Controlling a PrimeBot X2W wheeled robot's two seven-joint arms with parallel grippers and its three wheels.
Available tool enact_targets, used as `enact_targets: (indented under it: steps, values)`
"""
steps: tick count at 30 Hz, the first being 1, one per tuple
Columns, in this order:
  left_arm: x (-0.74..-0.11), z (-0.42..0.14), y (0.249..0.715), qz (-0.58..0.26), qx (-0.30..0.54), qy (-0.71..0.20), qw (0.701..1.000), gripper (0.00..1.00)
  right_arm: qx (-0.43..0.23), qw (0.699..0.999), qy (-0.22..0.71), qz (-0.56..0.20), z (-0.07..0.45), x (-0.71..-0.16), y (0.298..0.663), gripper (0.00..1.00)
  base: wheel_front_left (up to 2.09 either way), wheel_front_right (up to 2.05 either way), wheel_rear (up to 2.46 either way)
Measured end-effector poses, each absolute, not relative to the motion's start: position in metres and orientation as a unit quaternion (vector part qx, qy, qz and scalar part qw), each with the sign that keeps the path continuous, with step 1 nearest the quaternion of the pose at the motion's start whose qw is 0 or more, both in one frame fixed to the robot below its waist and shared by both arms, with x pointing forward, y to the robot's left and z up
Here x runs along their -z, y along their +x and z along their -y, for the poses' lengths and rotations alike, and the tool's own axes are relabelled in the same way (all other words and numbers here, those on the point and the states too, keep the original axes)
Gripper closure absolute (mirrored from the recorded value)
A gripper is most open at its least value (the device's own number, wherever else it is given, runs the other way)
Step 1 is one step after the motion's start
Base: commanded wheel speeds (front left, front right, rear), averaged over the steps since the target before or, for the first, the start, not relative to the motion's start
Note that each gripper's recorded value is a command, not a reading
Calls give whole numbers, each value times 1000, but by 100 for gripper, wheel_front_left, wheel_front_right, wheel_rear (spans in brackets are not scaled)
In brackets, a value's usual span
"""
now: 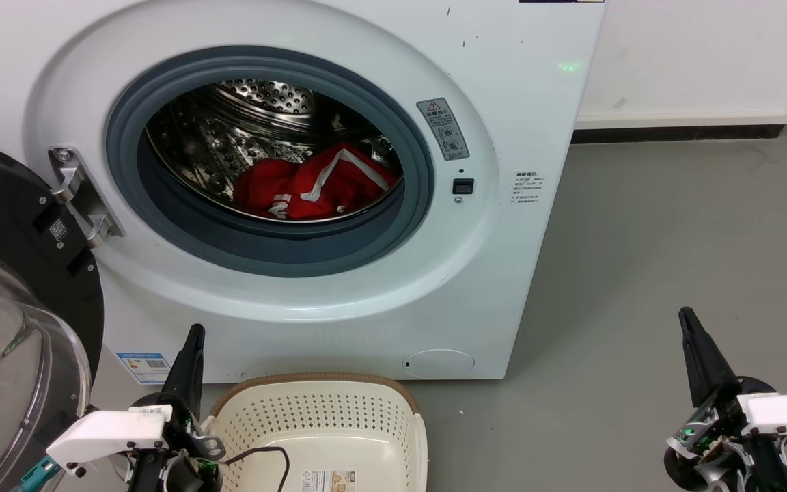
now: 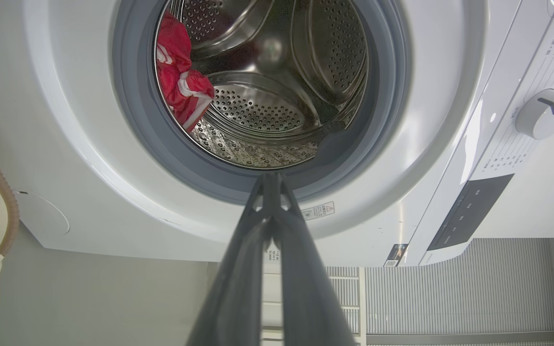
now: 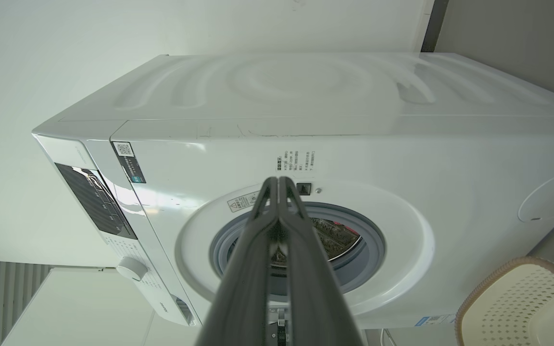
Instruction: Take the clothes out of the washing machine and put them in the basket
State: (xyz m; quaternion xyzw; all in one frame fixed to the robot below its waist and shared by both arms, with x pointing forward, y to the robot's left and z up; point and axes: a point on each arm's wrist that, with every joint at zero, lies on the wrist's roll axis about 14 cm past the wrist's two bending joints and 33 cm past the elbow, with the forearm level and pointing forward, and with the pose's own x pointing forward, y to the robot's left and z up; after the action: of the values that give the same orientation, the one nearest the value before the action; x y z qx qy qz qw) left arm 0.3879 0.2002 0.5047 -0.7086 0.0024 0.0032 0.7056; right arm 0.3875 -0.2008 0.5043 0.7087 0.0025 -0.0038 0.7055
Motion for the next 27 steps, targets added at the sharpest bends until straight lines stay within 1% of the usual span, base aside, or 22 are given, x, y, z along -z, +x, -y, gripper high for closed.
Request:
enact_targets:
  steps: [17, 18, 23, 27]
  values:
    - [-505, -200, 388, -2, -3, -709, 706, 100, 4, 706, 709, -3, 201, -504, 387, 100, 0, 0, 0]
    - [-505, -200, 388, -2, -3, -709, 706, 0, 4, 705, 709, -3, 201, -504, 387, 0, 0, 0, 0]
    - [-484, -198, 379, -25, -24, -710, 703, 0, 26, 704, 710, -21, 201, -485, 378, 0, 0, 0, 0]
    - [-486, -192, 380, -24, -20, -707, 706, 0, 27, 708, 705, -16, 200, -487, 378, 0, 0, 0, 0]
